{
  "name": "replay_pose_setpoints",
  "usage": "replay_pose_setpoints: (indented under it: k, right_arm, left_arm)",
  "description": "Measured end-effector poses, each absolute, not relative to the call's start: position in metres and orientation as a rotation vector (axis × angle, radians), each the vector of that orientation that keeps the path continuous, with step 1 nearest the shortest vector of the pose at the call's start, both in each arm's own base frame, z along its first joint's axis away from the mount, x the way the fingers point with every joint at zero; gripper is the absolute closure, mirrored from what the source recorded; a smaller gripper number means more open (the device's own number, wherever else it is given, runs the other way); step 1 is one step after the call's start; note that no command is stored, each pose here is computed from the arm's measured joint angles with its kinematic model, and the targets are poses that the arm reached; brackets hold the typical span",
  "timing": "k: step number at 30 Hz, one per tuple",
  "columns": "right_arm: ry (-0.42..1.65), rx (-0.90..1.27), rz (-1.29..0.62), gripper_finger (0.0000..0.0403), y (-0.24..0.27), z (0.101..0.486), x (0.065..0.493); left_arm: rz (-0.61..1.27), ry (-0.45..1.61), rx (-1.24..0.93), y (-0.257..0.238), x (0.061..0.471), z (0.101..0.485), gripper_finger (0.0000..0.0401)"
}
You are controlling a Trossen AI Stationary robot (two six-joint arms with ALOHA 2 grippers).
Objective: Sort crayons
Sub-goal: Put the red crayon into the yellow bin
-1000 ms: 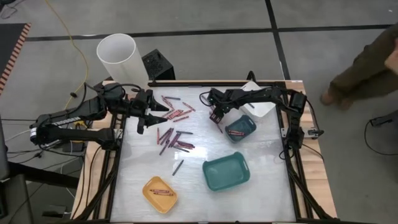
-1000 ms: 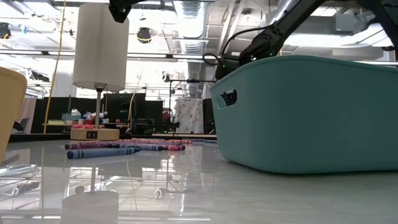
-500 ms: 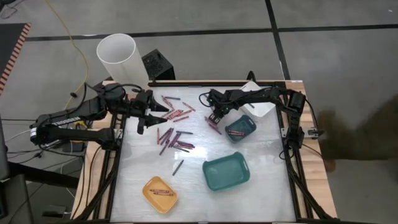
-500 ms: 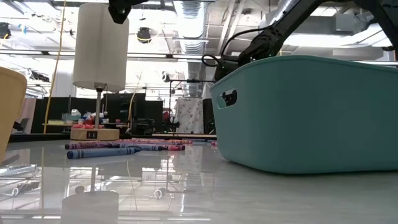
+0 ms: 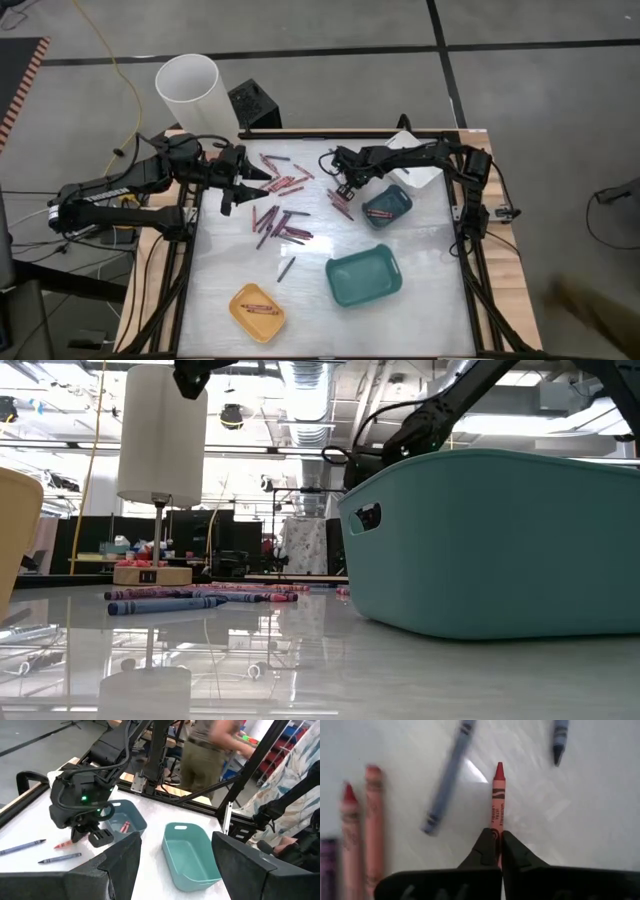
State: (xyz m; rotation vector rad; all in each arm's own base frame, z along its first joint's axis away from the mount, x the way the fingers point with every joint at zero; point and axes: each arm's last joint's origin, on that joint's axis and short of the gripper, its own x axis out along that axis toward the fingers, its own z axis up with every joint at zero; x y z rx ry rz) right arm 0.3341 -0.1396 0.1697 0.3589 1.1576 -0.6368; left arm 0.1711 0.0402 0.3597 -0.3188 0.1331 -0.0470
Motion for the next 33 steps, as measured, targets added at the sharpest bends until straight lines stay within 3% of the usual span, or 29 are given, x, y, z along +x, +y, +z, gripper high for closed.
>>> replay_pose_setpoints:
  k: [8,14,24,33]
  right_arm:
    - [0.981,0.319,-0.615,0.0400,-0.129,0.220,0.344]
    - [0.769,0.254,-0.485,0.0401,-0.088,0.254,0.368]
    - [0.401,0.134,-0.209,0.0401,0.008,0.270,0.411]
    - [0.277,0.011,-0.076,0.0401,0.066,0.256,0.426]
  left_arm:
    - [-0.046,0.127,-0.370,0.039,0.169,0.361,0.0168]
    - [-0.045,0.064,-0.379,0.036,0.156,0.370,0.0168]
    - [0.012,-0.082,-0.374,0.029,0.125,0.386,0.0168]
    - [0.052,-0.182,-0.361,0.027,0.110,0.395,0.0168]
